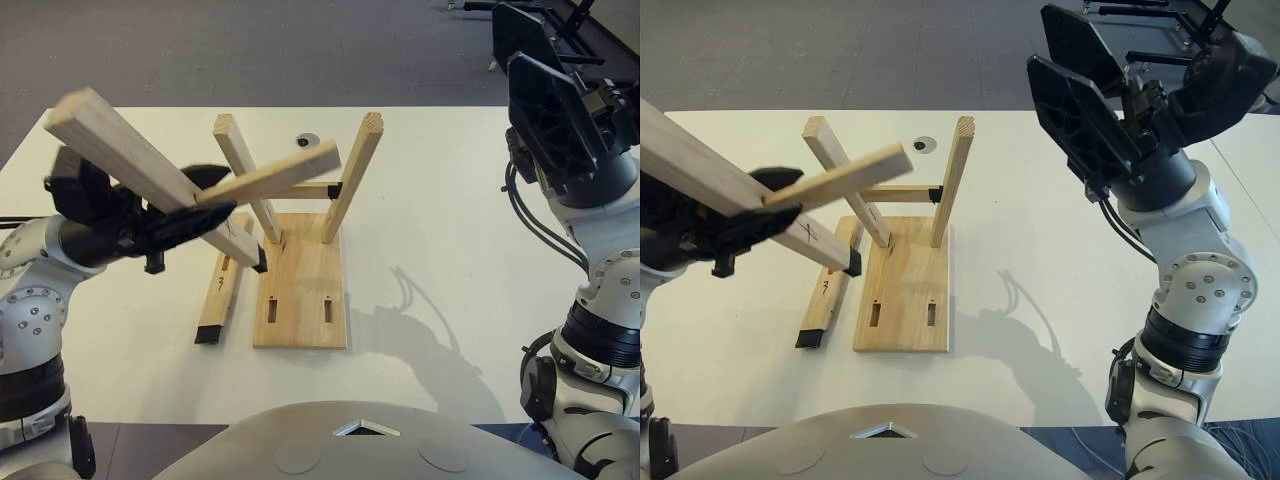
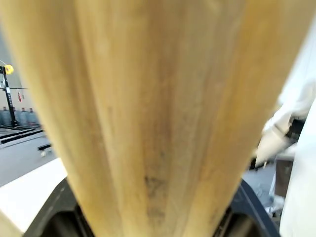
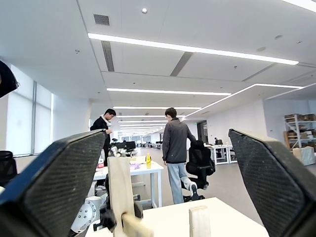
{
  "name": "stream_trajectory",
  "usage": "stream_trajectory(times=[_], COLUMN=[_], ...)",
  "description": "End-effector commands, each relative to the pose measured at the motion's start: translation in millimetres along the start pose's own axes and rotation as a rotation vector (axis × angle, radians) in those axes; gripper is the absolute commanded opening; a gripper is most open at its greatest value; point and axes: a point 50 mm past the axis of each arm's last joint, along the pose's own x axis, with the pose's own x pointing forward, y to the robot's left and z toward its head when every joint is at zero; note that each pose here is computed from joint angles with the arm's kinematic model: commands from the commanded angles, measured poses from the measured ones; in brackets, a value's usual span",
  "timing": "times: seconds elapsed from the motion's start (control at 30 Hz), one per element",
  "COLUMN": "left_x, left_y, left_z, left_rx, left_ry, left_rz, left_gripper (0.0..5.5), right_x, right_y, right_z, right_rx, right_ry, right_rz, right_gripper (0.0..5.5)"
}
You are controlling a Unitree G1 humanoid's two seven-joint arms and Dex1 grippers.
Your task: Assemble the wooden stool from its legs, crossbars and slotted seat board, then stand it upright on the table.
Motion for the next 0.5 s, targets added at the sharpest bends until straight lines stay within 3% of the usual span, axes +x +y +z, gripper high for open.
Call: stream_trajectory(times=[0.03, 0.13, 0.3, 0.5], left_x=[11, 20, 19, 8], left_y=[-11, -25, -36, -22], left_z=[-25, -35, -54, -44], left_rx=[-0.013, -0.038, -0.112, -0.035], left_ry=[0.075, 0.037, 0.126, 0.185], left_rz=[-0.051, -0.087, -0.123, -0.133], left_gripper=[2.04, 2.04, 2.04, 2.04], right_x=[9, 15, 18, 14], right_y=[-6, -8, -7, -6], right_z=[4, 4, -4, -12], right_rx=[0.005, 0.021, 0.059, 0.093], right_ry=[0.056, 0.089, 0.152, 0.189], right_rz=[0.022, 0.044, 0.075, 0.089], right_gripper=[4.56, 4.56, 4.56, 4.56])
